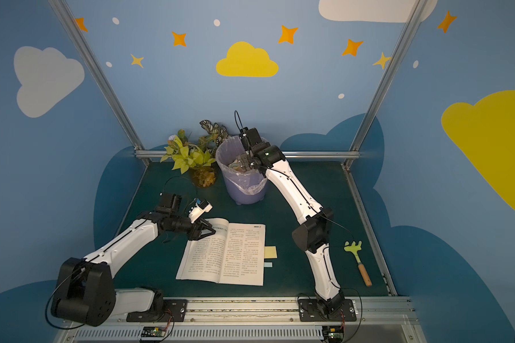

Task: Peel off the used sticky note
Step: Place the note in the trash bin, then turn the page of the book at the center of the board.

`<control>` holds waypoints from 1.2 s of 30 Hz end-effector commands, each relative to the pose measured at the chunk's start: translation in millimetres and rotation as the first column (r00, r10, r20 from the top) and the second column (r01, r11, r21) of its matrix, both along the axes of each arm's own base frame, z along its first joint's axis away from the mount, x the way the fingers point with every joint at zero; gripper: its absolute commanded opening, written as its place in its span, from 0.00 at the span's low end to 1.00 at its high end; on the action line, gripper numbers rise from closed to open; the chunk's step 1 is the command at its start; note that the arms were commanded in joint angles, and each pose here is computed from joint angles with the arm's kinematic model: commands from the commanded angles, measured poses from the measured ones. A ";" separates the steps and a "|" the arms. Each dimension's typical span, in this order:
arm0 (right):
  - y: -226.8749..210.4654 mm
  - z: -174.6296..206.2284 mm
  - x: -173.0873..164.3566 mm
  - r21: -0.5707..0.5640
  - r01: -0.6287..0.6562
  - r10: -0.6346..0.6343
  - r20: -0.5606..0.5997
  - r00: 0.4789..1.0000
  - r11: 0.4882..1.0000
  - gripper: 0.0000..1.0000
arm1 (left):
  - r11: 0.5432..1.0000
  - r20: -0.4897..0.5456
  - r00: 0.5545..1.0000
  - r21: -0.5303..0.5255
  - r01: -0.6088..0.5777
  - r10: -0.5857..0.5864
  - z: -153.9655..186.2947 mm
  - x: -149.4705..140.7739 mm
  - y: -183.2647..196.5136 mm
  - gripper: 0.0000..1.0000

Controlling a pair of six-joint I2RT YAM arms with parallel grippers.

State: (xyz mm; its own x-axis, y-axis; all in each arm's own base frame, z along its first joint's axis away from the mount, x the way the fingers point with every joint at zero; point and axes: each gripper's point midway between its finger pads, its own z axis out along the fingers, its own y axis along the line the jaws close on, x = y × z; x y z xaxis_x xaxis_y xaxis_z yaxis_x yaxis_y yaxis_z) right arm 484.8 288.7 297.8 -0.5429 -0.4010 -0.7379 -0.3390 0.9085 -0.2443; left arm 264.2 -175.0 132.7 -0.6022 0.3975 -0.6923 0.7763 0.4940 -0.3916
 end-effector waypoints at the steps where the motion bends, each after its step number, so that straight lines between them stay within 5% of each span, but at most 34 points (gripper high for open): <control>1: -20.4 29.9 -21.9 0.073 0.054 -0.053 -0.019 0.998 0.996 0.98 | 1.000 -0.025 1.000 0.001 0.009 -0.009 -4.9 -4.2 0.5 0.47; 14: -8.7 70.7 -44.5 0.221 0.007 -0.011 0.019 1.000 0.975 0.98 | 1.000 -0.023 1.000 0.010 0.008 -0.008 -5.4 -4.8 1.7 0.47; 23: -11.7 76.9 -117.9 0.244 -0.002 -0.005 0.031 1.000 0.970 0.98 | 0.968 0.047 0.999 0.249 -0.022 0.011 -17.6 3.4 32.1 0.51; 29: -19.5 31.4 -175.9 0.311 -0.009 0.017 -0.025 1.000 0.950 0.98 | 0.909 0.022 0.999 0.415 0.032 -0.045 -56.0 -0.5 54.8 0.51; 36: -36.8 -64.0 -235.6 0.411 0.070 0.028 -0.228 0.973 0.909 0.98 | 0.869 -0.095 0.990 0.476 0.136 -0.103 -91.1 -10.7 61.1 0.49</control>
